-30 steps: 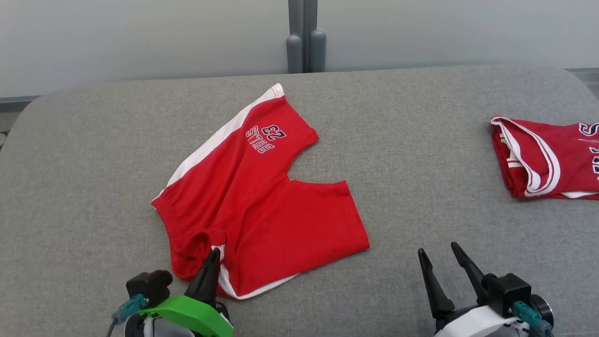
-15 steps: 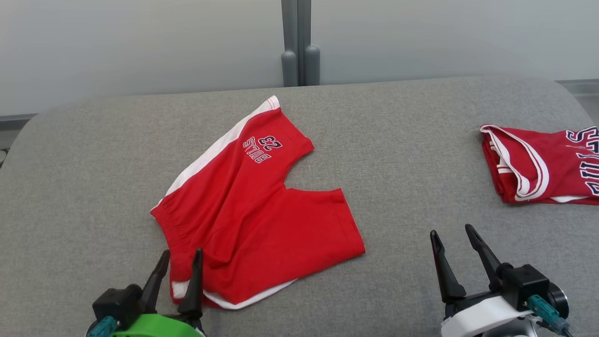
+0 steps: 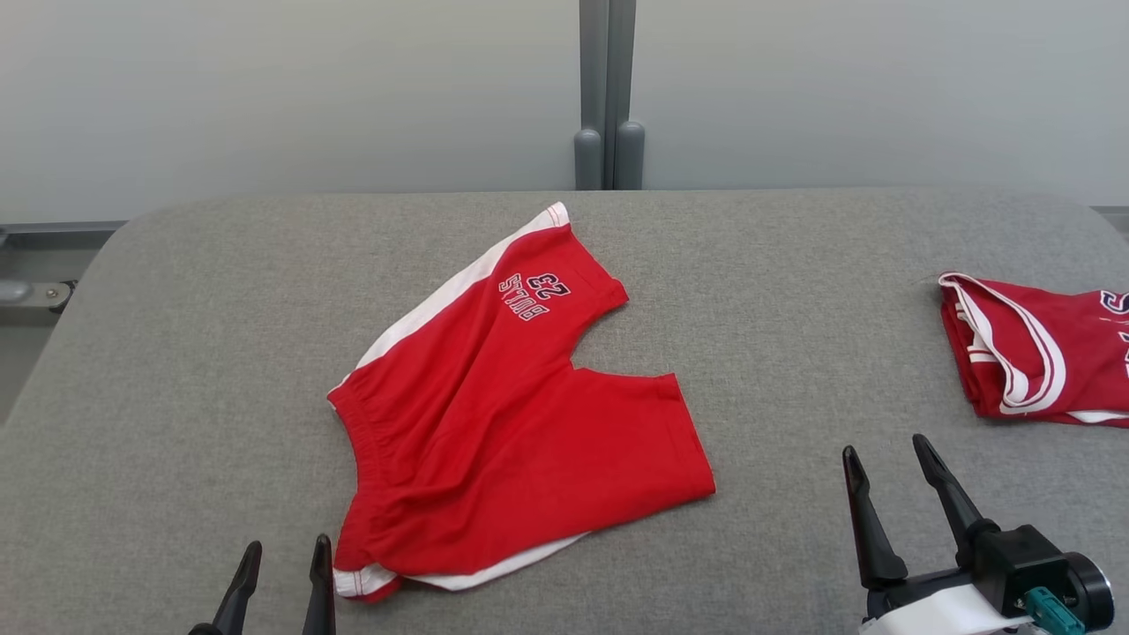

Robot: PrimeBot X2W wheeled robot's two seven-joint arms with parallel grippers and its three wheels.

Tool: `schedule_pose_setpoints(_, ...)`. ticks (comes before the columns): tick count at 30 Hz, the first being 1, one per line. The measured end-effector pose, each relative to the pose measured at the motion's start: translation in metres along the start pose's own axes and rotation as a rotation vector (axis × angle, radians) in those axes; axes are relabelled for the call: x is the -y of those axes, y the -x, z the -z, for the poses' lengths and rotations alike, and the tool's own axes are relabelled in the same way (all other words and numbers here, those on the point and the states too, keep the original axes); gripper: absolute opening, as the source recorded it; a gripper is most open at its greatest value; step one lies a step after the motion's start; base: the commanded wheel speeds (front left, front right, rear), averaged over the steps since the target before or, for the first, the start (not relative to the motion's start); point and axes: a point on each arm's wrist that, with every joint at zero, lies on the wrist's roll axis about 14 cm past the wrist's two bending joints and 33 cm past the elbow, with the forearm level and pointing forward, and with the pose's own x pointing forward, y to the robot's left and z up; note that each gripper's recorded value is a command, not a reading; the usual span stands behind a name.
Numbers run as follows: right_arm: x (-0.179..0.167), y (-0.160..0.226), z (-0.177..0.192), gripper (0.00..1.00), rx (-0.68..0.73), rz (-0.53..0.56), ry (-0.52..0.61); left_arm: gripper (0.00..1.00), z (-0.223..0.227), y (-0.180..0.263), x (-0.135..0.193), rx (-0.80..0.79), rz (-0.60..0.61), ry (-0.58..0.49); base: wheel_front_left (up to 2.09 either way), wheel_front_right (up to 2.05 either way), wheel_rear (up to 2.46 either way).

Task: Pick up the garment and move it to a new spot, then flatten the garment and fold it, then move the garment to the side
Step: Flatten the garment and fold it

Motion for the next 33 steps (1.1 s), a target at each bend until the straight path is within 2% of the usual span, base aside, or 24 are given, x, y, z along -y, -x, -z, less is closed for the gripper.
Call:
schedule_pose_setpoints(26,-0.003,0.007,0.015,1.00,-0.049,0.004,-0.014,1.00,0.013,0.003,-0.004,-0.028,-0.011,0.005,0.00,0.00,0.00)
schedule_pose_setpoints(33,-0.003,0.006,0.017,1.00,-0.053,0.003,-0.017,1.00,0.015,-0.006,0.017,-0.032,0.054,0.003,0.00,0.00,0.00)
